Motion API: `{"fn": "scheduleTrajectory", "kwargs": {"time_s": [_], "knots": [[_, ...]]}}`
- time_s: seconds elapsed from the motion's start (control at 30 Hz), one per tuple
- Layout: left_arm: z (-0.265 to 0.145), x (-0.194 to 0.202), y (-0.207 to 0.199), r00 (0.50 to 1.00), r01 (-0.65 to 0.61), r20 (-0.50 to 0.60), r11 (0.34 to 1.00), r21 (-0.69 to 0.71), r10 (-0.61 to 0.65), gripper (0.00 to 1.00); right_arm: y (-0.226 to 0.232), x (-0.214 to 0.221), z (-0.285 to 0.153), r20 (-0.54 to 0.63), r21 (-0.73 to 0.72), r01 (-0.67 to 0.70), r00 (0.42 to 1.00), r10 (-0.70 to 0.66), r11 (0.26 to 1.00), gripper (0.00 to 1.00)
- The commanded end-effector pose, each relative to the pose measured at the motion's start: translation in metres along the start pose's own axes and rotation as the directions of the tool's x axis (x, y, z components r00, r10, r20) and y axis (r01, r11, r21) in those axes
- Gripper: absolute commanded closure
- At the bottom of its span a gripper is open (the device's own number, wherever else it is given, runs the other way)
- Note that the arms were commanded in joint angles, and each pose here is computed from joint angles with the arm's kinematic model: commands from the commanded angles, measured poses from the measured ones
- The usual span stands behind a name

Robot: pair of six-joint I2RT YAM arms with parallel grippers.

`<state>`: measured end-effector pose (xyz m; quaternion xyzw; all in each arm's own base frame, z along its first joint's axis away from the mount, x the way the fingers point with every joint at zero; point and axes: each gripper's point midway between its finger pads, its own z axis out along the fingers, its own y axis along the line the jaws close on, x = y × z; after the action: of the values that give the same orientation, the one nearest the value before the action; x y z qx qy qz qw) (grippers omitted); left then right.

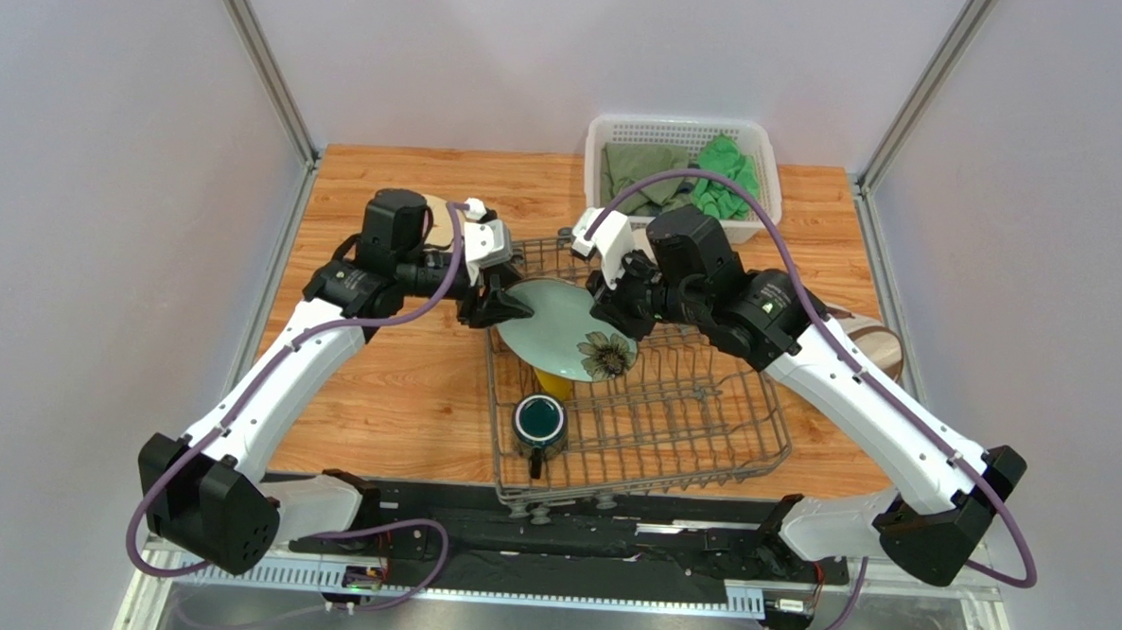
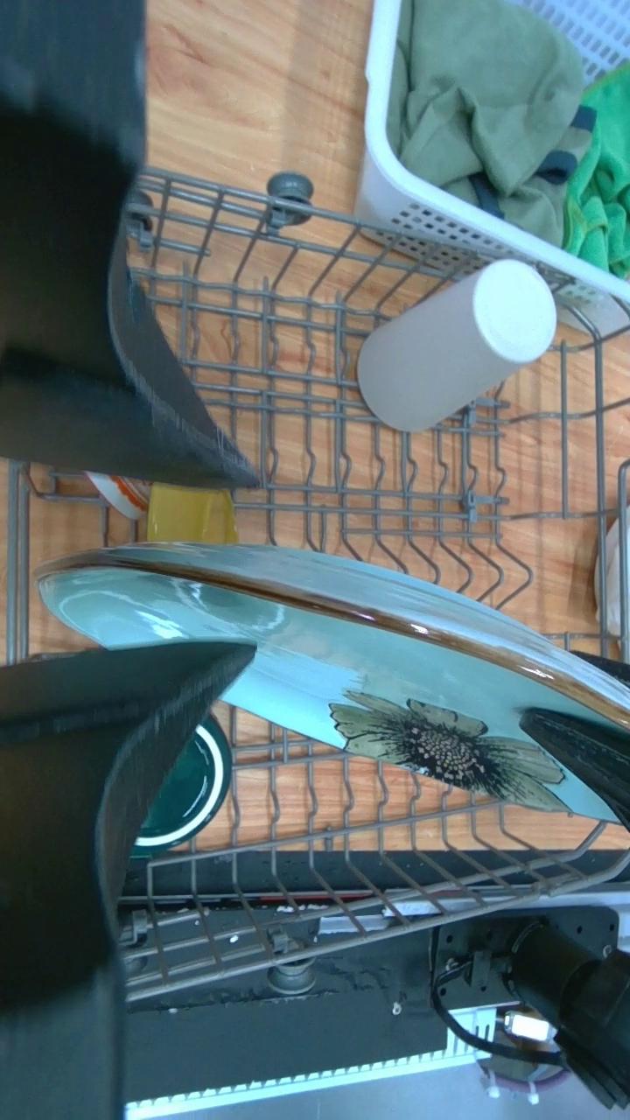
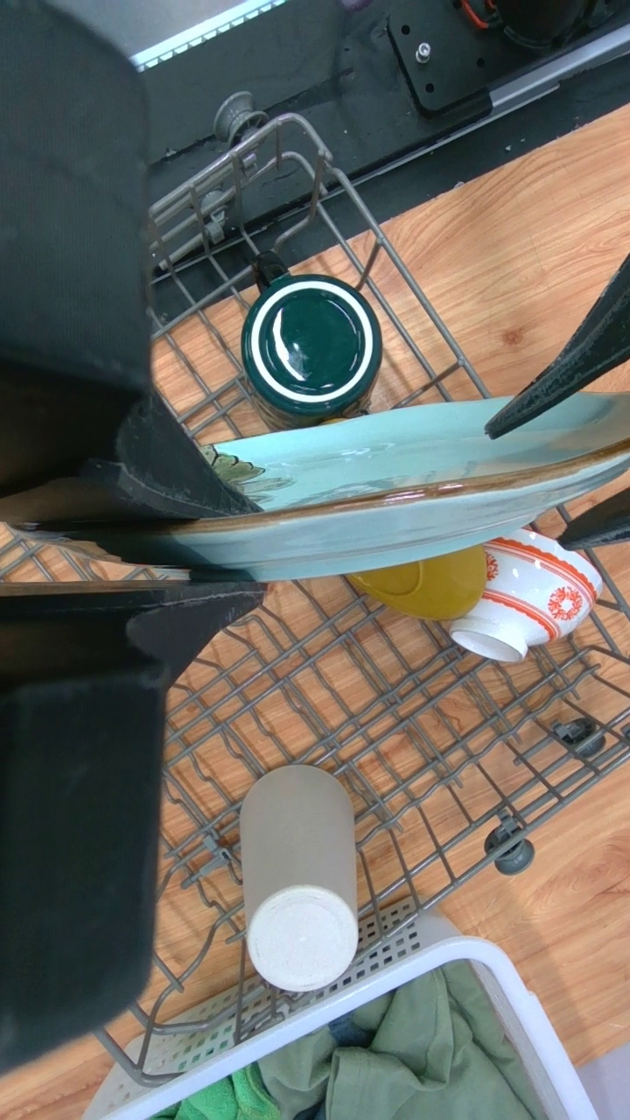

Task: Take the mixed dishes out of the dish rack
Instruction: Place the plate at the center of the board.

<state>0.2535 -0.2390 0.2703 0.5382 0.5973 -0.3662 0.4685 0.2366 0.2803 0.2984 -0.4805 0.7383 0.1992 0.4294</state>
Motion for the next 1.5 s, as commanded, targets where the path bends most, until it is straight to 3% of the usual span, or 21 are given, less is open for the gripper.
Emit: {"fn": "scheduleTrajectory", "kwargs": {"time_s": [0.0, 0.13, 0.17, 0.2, 0.27, 0.47, 0.57, 0.7, 1.0, 1.23, 1.47], "knots": [[0.006, -0.005, -0.012, 0.999, -0.026, 0.027, 0.998, 0.060, 0.024, 0.52, -0.005, -0.055, -0.025, 0.226, 0.036, 0.041, 0.973, -0.048, 0.999, 1.00], [0.007, -0.004, -0.016, 1.000, -0.020, 0.024, 0.997, 0.078, 0.018, 0.73, -0.006, -0.054, -0.026, 0.223, 0.042, 0.043, 0.973, -0.051, 0.998, 1.00], [0.007, -0.003, -0.018, 1.000, -0.015, 0.022, 0.996, 0.084, 0.013, 0.88, -0.006, -0.054, -0.026, 0.224, 0.044, 0.044, 0.973, -0.053, 0.998, 1.00], [0.007, -0.002, -0.020, 1.000, -0.011, 0.021, 0.996, 0.092, 0.009, 0.94, -0.006, -0.053, -0.026, 0.223, 0.044, 0.044, 0.973, -0.052, 0.998, 1.00], [0.008, -0.001, -0.021, 1.000, -0.002, 0.018, 0.995, 0.096, 0.000, 1.00, -0.005, -0.054, -0.026, 0.226, 0.042, 0.044, 0.973, -0.052, 0.998, 1.00], [0.007, -0.001, -0.027, 0.999, 0.025, 0.017, 0.993, 0.114, -0.027, 1.00, -0.010, -0.050, -0.023, 0.213, 0.064, 0.035, 0.976, -0.048, 0.997, 0.98], [0.006, -0.002, -0.025, 1.000, 0.018, 0.011, 0.995, 0.095, -0.020, 1.00, -0.012, -0.046, -0.022, 0.198, 0.078, 0.045, 0.978, -0.060, 0.996, 0.88], [0.006, -0.001, -0.017, 1.000, 0.029, 0.000, 0.998, 0.049, -0.029, 1.00, -0.017, -0.042, -0.022, 0.184, 0.107, 0.040, 0.981, -0.059, 0.993, 0.65], [0.001, -0.009, 0.010, 0.997, 0.077, 0.021, 0.993, -0.085, -0.075, 1.00, -0.039, -0.033, -0.027, 0.170, 0.241, -0.007, 0.985, -0.035, 0.971, 0.43], [-0.033, -0.023, 0.059, 0.976, 0.199, 0.139, 0.947, -0.253, -0.168, 1.00, -0.060, -0.023, -0.029, 0.168, 0.323, -0.067, 0.986, 0.012, 0.944, 0.37], [-0.089, -0.019, 0.123, 0.920, 0.377, 0.284, 0.808, -0.453, -0.270, 1.00, -0.071, -0.015, -0.032, 0.179, 0.379, -0.092, 0.984, 0.025, 0.921, 0.37]]}}
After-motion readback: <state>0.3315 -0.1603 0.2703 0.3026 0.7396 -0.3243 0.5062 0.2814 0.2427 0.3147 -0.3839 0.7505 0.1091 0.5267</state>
